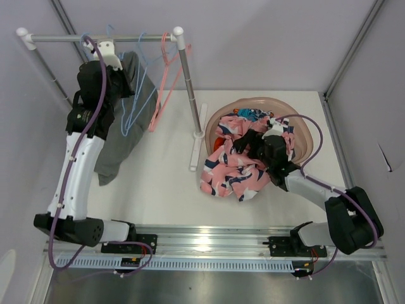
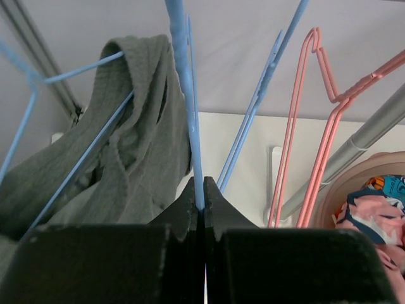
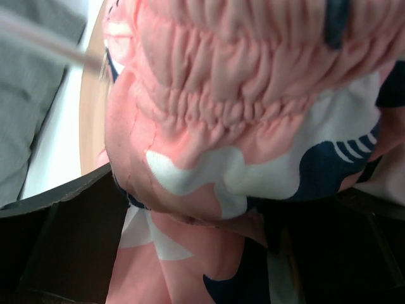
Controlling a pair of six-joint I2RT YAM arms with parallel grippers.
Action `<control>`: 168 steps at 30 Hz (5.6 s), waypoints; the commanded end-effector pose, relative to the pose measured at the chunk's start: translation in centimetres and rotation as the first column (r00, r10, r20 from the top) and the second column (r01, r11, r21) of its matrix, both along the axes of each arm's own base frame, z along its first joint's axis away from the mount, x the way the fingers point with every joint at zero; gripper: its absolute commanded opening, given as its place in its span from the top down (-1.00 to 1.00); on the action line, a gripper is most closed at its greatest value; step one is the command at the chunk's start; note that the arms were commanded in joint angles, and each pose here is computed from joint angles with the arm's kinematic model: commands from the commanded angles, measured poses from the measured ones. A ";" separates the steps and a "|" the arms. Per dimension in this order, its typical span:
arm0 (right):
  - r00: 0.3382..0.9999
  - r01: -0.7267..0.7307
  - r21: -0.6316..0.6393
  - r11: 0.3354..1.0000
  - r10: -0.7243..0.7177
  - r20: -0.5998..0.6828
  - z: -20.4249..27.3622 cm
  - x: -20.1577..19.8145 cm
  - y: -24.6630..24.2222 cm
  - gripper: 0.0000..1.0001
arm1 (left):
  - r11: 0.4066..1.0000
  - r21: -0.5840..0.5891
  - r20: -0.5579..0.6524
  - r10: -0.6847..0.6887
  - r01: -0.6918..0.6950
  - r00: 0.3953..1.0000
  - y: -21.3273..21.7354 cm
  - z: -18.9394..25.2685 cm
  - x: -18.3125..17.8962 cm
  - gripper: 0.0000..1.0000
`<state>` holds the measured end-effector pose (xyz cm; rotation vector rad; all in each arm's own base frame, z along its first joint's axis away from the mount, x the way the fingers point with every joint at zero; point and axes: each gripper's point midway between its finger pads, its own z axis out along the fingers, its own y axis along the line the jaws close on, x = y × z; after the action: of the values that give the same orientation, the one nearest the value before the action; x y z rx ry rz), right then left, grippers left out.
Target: Remove the shorts from the hanger
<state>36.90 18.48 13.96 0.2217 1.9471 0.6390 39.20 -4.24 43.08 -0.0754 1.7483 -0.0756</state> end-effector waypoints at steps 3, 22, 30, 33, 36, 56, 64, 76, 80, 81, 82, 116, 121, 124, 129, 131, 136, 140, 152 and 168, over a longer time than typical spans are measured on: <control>0.986 -0.095 -0.018 0.995 0.091 -0.139 -3.0 -4.8 2.3 -0.99 | 0.993 0.060 0.126 -0.113 0.106 0.986 -1.5 2.7 3.2 1.00; 0.988 -0.121 -0.060 0.991 0.115 -0.099 -1.5 -5.5 1.9 -0.99 | 0.994 0.041 0.001 -0.099 0.099 0.995 -1.4 -2.5 4.2 0.98; 0.989 -0.104 -0.067 0.992 0.096 -0.115 -1.4 -6.7 0.9 -0.99 | 0.996 0.026 -0.045 -0.087 0.088 0.995 -1.2 -3.1 3.3 -0.40; 0.991 -0.097 -0.075 0.993 0.089 -0.102 -0.7 -7.1 0.6 -0.99 | 0.997 0.025 -0.010 -0.071 0.072 0.997 -0.8 -1.4 2.3 -0.81; 0.991 -0.094 -0.085 0.992 0.085 -0.099 -0.4 -7.5 0.4 -0.99 | 0.999 0.022 0.021 -0.032 0.032 0.999 0.0 0.2 1.1 -0.94; 0.993 -0.116 -0.091 0.989 0.113 -0.035 1.4 -9.1 -0.8 -0.99 | 0.947 0.028 0.216 0.307 -0.320 0.927 7.1 3.2 -2.8 -0.96; 0.993 -0.116 -0.110 0.987 0.112 -0.044 1.2 -10.3 -2.4 -0.99 | 0.929 0.052 0.155 0.355 -0.366 0.922 10.3 3.4 3.2 -0.96; 0.995 -0.094 -0.110 0.989 0.091 -0.035 0.9 -10.7 -4.4 -0.99 | 0.907 0.097 0.069 0.405 -0.411 0.912 12.9 0.6 7.0 -0.86; 0.994 -0.103 -0.098 0.990 0.099 -0.038 0.9 -10.6 -4.5 -0.99 | 0.900 0.105 0.044 0.421 -0.423 0.906 13.7 -0.8 7.0 -0.75; 0.994 -0.108 -0.093 0.990 0.105 -0.036 0.8 -10.6 -4.4 -0.99 | 0.901 0.109 0.028 0.419 -0.419 0.908 13.7 -1.7 7.1 -0.71; 0.994 -0.106 -0.091 0.990 0.102 -0.042 0.6 -10.6 -4.5 -0.99 | 0.901 0.108 0.021 0.421 -0.420 0.907 13.8 -2.3 7.0 -0.67; 0.993 -0.111 -0.085 0.990 0.106 -0.058 0.4 -10.4 -4.5 -0.99 | 0.940 0.004 0.027 0.341 -0.341 0.940 11.8 -1.5 4.9 1.00; 0.991 -0.131 -0.081 0.988 0.131 -0.004 3.5 -10.5 -3.8 -0.99 | 0.929 0.038 0.079 0.365 -0.368 0.928 11.1 1.5 3.6 1.00; 0.986 -0.156 -0.112 0.981 0.161 0.042 6.0 -10.4 -2.9 -0.99 | 0.922 0.052 0.116 0.377 -0.385 0.919 10.6 3.7 2.5 1.00; 0.961 -0.212 -0.151 0.965 0.234 0.149 12.1 -10.6 -1.1 -0.99 | 0.929 0.032 0.187 0.357 -0.369 0.915 9.0 7.5 0.2 1.00; 0.960 -0.205 -0.173 0.963 0.232 0.157 13.5 -10.4 -1.1 -0.99 | 0.927 0.022 0.196 0.363 -0.374 0.911 9.0 8.2 -0.5 1.00; 0.933 -0.258 -0.199 0.945 0.298 0.204 18.4 -10.7 0.5 -0.99 | 0.925 -0.019 0.207 0.374 -0.379 0.904 8.7 10.1 -3.6 1.00; 0.871 -0.394 -0.155 0.906 0.422 0.253 21.7 -12.8 4.1 -0.99 | 0.922 -0.036 0.176 0.386 -0.386 0.905 8.4 9.7 -6.2 1.00; 0.734 -0.531 -0.272 0.803 0.596 0.326 26.0 -21.4 22.3 -0.99 | 0.914 -0.058 0.093 0.404 -0.401 0.910 8.6 6.7 -12.1 1.00; 0.687 -0.568 -0.245 0.786 0.617 0.385 28.4 -24.6 37.6 -0.99 | 0.924 -0.056 0.085 0.382 -0.379 0.920 8.5 4.9 -13.7 1.00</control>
<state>12.09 55.38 40.23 -0.6758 1.6079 0.8956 26.02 4.49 44.89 -0.4052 1.7392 0.2417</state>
